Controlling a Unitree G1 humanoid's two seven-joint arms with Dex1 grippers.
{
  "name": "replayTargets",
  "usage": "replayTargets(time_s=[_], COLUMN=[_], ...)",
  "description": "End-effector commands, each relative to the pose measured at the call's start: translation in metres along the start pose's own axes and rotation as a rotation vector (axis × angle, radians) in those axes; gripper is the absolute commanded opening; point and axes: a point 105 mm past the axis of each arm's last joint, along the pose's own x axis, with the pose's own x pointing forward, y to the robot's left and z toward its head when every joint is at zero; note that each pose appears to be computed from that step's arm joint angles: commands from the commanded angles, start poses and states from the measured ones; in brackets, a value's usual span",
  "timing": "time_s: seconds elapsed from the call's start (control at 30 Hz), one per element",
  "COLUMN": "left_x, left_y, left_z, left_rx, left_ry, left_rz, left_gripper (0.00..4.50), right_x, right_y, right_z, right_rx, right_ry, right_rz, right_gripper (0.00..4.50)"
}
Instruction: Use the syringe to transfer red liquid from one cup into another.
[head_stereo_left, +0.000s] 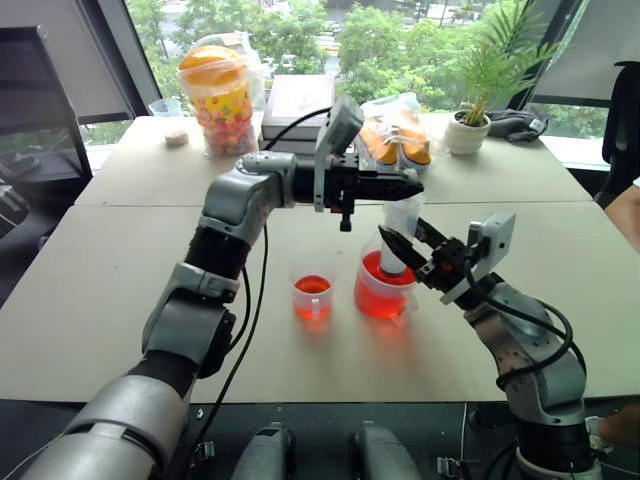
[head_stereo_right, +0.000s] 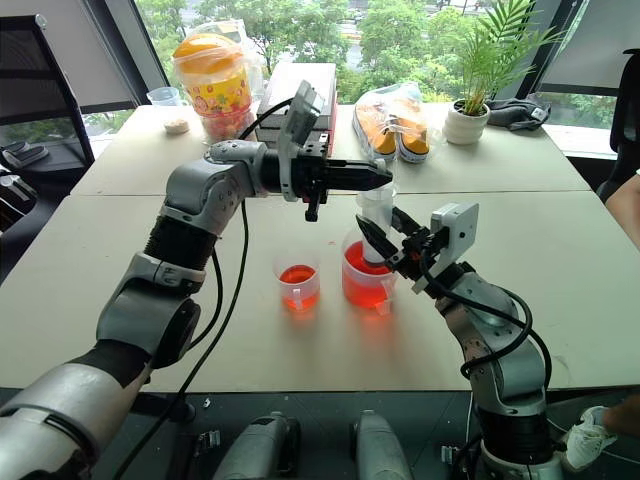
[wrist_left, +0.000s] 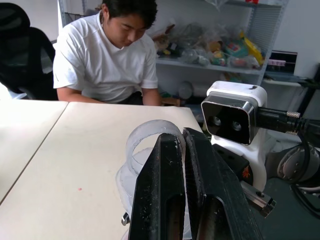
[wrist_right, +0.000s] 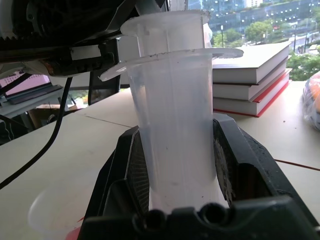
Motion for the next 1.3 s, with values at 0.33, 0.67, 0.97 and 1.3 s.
replayTargets(time_s=[0.33, 0.67, 0.97, 1.3], left_x=[-0.011, -0.012, -0.024, -0.099], left_y=[0.006, 0.002, 0.001, 0.009], left_z=[0.065, 0.052, 0.024, 0.023], left_rx=[0.216, 0.176, 0.186, 0.144], left_ry=[-0.124, -0.090, 0.012, 0.065], left_rz=[0.054, 0.016, 0.015, 0.203], left_gripper=[0.04, 1.01, 4.33, 4.33], right_x=[-0.002, 0.004, 0.008, 0.015], right_y=[0.017, 0.014, 0.003, 0.005], right_z=[-0.020, 0.004, 0.035, 0.081], right_rx=[0.053, 0.019, -0.025, -0.092], right_ry=[0.079, 0.019, -0.044, -0.133], right_rz=[0.079, 0.083, 0.063, 0.118], right_gripper=[1.40, 1.40, 1.40, 1.40])
